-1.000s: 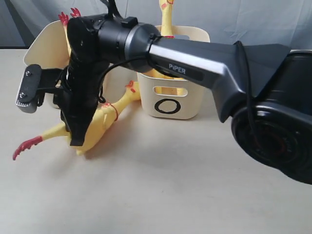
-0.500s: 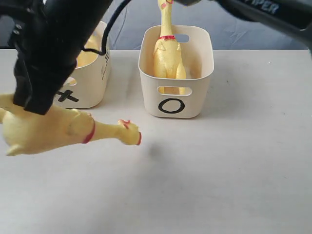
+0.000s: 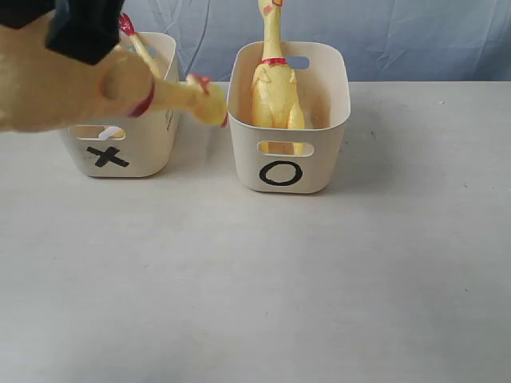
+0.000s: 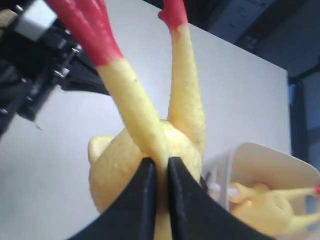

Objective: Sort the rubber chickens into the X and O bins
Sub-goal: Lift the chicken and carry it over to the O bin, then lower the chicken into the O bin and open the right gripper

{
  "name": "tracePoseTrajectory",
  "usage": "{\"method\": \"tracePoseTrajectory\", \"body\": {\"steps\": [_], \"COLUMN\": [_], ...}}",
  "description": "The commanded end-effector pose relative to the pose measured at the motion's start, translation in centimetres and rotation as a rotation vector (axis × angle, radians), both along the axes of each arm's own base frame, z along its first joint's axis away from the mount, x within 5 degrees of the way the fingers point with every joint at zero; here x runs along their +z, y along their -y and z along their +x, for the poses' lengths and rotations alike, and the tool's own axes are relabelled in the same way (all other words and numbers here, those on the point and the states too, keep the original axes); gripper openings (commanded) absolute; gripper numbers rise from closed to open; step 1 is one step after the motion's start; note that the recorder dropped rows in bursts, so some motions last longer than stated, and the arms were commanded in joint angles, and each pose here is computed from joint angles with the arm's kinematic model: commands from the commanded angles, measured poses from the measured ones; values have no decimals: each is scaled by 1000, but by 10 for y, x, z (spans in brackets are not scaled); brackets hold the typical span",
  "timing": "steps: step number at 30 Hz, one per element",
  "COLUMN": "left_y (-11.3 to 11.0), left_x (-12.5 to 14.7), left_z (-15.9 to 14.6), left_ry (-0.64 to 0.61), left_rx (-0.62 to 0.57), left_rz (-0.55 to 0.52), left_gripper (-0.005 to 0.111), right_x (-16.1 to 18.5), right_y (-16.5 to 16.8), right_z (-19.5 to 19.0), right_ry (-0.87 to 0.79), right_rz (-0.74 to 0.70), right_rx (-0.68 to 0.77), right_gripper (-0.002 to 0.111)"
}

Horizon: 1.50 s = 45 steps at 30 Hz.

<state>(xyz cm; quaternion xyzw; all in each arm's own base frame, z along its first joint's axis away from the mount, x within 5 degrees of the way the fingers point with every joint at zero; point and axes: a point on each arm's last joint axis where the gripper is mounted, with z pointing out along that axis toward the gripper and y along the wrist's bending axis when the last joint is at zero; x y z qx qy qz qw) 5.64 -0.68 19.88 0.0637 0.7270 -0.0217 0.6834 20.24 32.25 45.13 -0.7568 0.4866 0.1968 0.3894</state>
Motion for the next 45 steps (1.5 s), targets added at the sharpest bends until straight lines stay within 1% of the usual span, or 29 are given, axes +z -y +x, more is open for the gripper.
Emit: {"method": "tracePoseTrajectory", "body": {"steps": [1,4,7,11,15,20,23,27,36,39,45], "left_y": [0,0,0,0,0,0,0,0,0,0,0], "left_x": [2,2,2,2,2,2,2,2,2,2,2], "left_z": [0,0,0,0,0,0,0,0,0,0,0], "left_ry": [17,17,17,17,17,17,17,17,17,17,17], "left_rx": [-2,-2,-2,-2,-2,-2,-2,-2,-2,-2,-2], "left_rz": [-9,-9,-9,-9,-9,-9,-9,-9,-9,-9,-9], "left_gripper": [0,0,0,0,0,0,0,0,0,0,0], "right_x": [5,2,-4,-17,-27,-39,-39,-41,-44,-51,-79], "right_y": [13,11,6,-6,-12,5,19,35,37,38,36], "right_z": [19,33,42,56,77,117,136,153,155,154,162], "right_ry": [228,310,342,324,280,211,151,20,-30,-69,-73], "right_rz": [-71,-82,-88,-65,11,69,141,232,238,182,44], "right_rx": [-142,-229,-256,-332,-520,-759,-848,-934,-971,-982,-1004], "right_gripper": [-1,-1,-1,-1,-1,-1,-1,-1,-1,-1,-1]}}
